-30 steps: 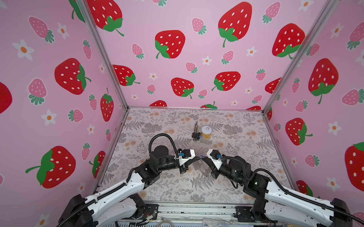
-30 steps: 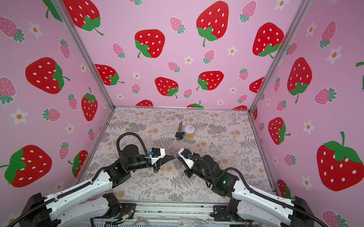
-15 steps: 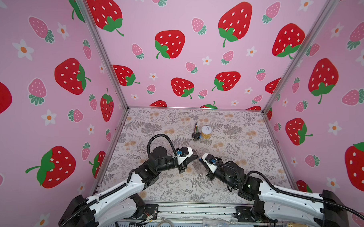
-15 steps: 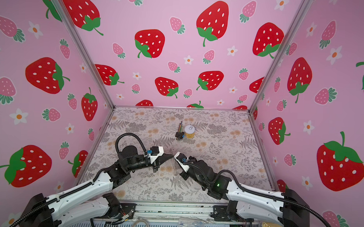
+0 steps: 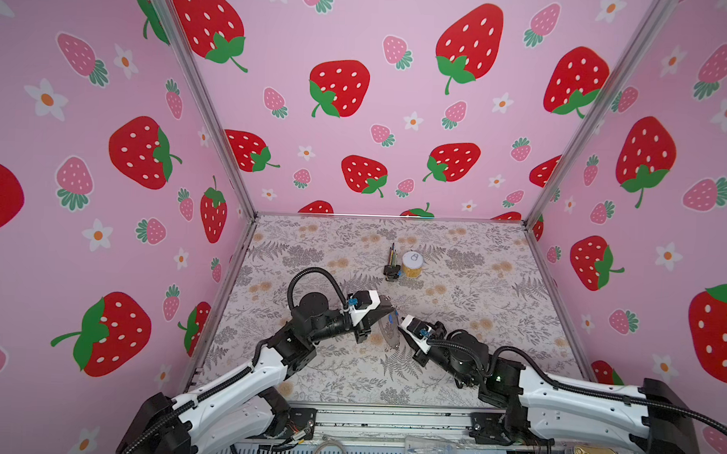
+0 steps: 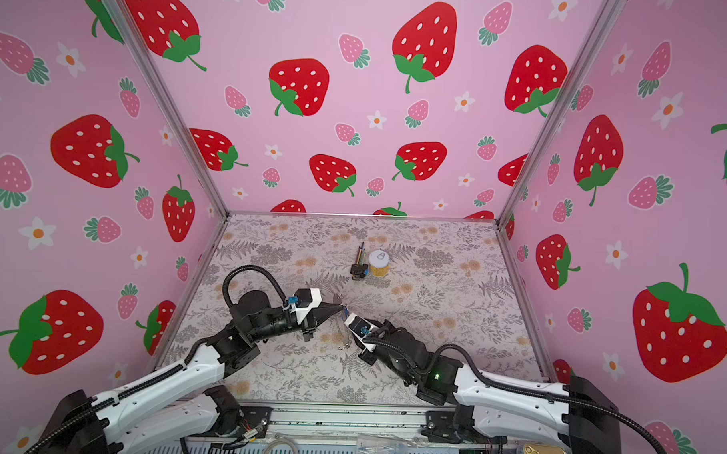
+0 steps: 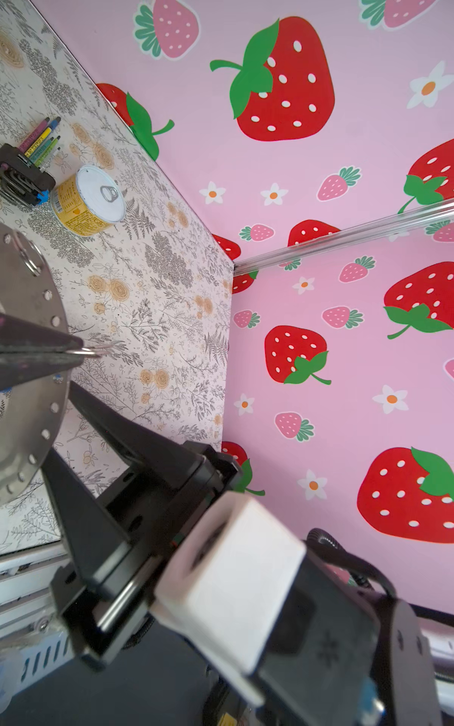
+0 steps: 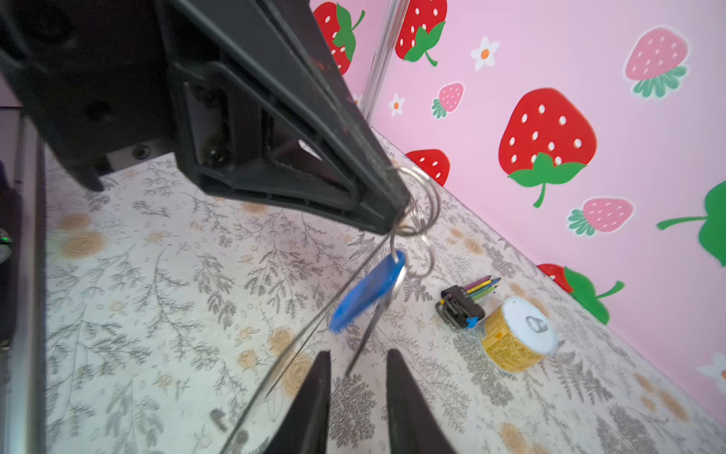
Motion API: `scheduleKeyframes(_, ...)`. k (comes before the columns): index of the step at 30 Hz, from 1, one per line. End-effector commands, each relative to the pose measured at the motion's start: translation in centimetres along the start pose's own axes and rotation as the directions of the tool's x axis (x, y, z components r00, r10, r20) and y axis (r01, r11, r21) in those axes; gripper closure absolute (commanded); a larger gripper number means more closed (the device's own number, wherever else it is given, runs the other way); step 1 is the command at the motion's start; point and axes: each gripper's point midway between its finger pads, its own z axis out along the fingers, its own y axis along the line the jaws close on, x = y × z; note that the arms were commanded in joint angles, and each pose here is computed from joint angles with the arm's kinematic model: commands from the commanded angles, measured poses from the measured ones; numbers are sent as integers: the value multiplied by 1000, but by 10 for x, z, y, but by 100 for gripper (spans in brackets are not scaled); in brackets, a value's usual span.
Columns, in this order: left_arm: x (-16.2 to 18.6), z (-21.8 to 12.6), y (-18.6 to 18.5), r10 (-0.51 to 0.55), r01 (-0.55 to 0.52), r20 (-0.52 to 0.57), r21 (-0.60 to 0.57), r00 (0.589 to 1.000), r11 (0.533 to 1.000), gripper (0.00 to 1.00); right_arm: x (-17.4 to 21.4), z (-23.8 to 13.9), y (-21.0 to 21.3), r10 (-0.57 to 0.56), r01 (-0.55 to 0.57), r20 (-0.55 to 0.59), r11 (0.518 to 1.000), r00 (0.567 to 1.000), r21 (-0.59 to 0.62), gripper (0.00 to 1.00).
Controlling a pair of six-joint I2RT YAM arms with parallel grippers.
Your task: Put the keys on the keyring
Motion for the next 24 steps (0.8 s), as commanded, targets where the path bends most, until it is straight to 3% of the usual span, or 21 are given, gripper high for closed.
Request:
scheduleKeyframes(1, -32, 0, -11, 51, -58, 87, 87, 995, 994, 100, -17, -26, -2, -47, 49, 47, 998, 998, -49, 64)
scheduleKeyframes(8, -35, 0, -29, 48, -71, 114, 203, 992, 977, 100, -56, -66, -27, 92, -87, 205, 996, 974, -30, 63)
scheduleKeyframes(12, -35, -1, -38, 48, -77, 122, 248, 991, 966, 100, -63, -60, -20, 109, -95, 183, 992, 977, -87, 72)
scheduleKeyframes(24, -40, -6, -58, 77, -124, 152, 328, 985, 937, 100, -60, -42, -1, 132, -102, 135, 972, 982, -211, 78)
